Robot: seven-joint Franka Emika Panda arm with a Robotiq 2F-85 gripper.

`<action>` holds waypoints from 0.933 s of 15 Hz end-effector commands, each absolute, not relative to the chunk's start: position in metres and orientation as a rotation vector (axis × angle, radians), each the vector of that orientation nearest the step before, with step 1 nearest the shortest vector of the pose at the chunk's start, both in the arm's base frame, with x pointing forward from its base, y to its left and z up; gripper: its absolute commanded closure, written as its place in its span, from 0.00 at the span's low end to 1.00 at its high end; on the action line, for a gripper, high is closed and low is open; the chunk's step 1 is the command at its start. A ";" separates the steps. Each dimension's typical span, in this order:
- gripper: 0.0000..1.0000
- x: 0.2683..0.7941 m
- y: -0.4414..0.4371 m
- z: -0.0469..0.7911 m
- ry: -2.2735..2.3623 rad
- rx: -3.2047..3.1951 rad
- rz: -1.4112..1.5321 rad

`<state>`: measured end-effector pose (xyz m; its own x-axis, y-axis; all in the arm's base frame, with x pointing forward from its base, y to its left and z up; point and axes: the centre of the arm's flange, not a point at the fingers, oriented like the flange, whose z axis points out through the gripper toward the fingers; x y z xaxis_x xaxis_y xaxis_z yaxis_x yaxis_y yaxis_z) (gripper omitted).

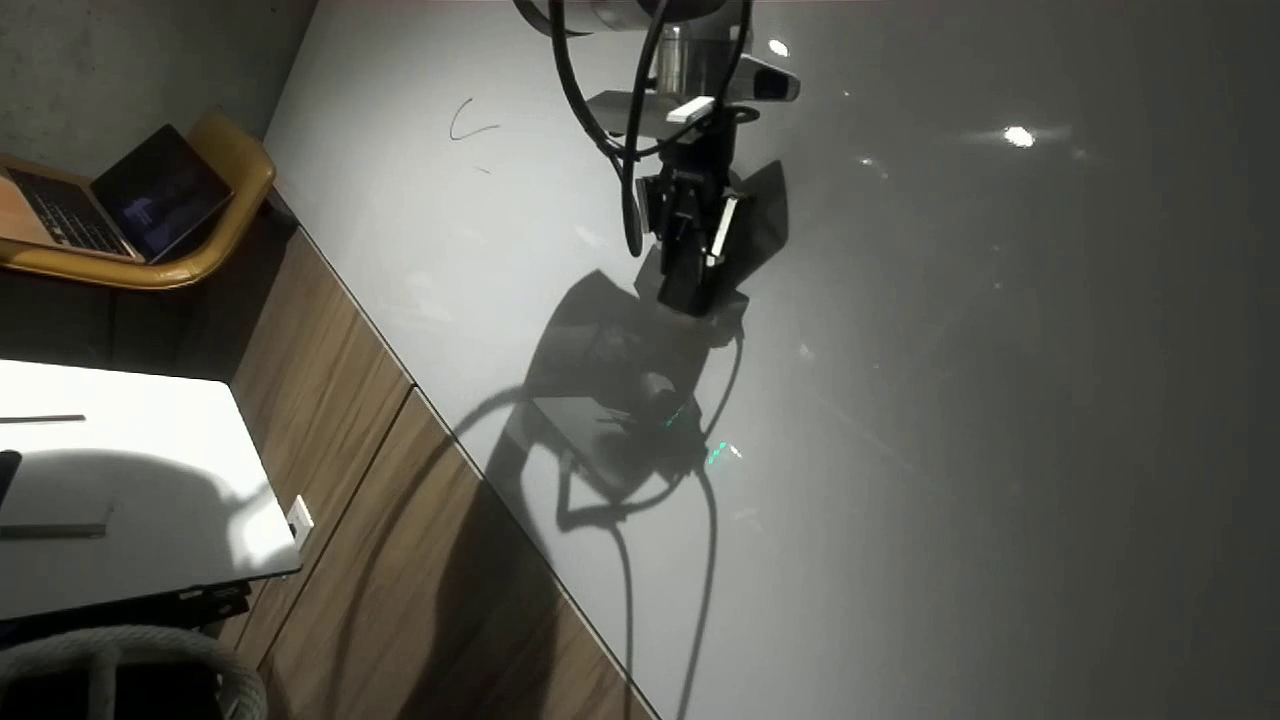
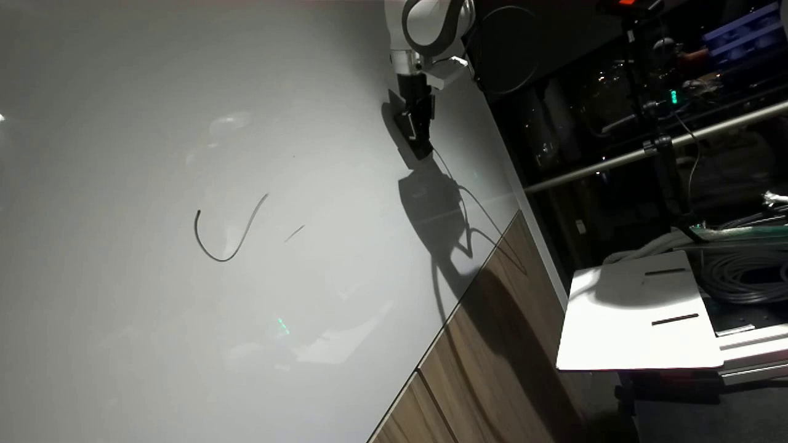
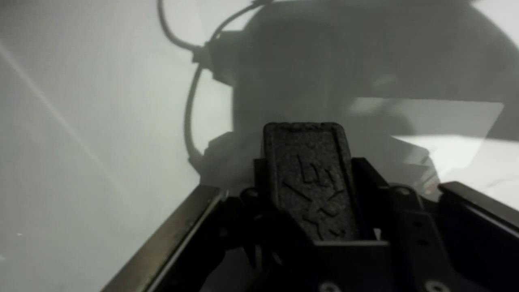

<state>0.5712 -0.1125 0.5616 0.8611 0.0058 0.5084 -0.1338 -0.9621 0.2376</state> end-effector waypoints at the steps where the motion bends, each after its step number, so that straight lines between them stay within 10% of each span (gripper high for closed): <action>1: 0.71 0.559 -0.124 0.568 -0.119 2.762 0.827; 14: 0.71 0.539 0.158 0.463 0.270 2.995 0.731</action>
<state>0.5411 0.1134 0.4620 0.8777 0.1580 0.4524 0.1194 -0.9864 0.1127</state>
